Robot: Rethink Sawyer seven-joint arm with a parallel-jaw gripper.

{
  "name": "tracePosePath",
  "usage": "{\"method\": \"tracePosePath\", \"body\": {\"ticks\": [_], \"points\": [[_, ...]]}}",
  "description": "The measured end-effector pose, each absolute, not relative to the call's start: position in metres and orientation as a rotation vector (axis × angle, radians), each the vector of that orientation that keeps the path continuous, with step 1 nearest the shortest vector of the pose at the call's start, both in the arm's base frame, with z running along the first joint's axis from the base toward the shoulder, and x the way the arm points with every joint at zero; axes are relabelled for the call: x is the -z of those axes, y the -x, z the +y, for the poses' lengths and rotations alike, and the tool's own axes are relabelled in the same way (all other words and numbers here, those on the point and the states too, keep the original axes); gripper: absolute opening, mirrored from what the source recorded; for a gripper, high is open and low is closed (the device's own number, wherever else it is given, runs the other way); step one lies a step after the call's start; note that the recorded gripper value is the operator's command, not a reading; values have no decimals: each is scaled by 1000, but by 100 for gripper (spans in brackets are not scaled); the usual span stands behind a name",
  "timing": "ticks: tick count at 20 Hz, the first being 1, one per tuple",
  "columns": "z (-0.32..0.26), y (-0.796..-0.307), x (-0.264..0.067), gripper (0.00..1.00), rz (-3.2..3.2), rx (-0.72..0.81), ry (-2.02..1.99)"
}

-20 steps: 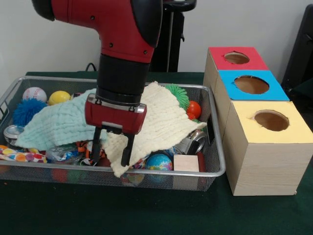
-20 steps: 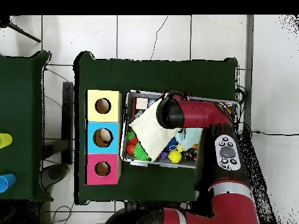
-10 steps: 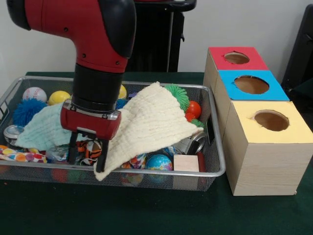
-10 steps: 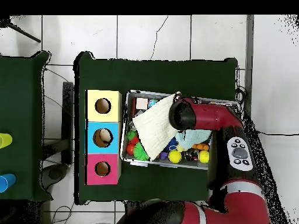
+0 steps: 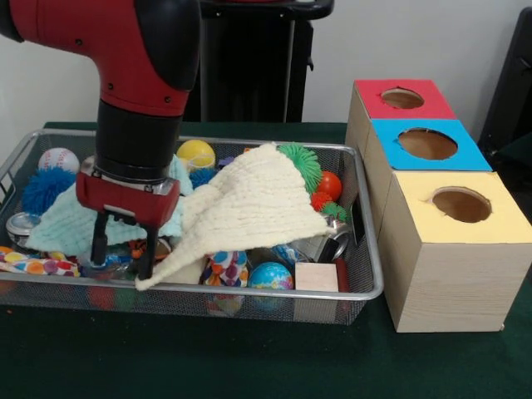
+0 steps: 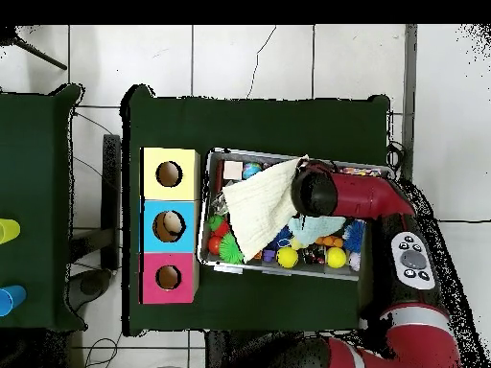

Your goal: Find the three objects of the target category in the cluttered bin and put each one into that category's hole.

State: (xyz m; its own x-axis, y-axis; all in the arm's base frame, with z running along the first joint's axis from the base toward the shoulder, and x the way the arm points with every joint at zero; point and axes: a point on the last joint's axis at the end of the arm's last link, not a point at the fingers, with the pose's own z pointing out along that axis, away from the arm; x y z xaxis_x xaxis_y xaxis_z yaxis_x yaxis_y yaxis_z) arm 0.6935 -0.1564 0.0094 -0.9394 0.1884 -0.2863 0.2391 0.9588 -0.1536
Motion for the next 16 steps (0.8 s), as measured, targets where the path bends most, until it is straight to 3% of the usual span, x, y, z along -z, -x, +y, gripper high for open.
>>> {"method": "tracePosePath", "body": {"ticks": [16], "points": [[-138,-680,-22,100,2889,140,-355]]}}
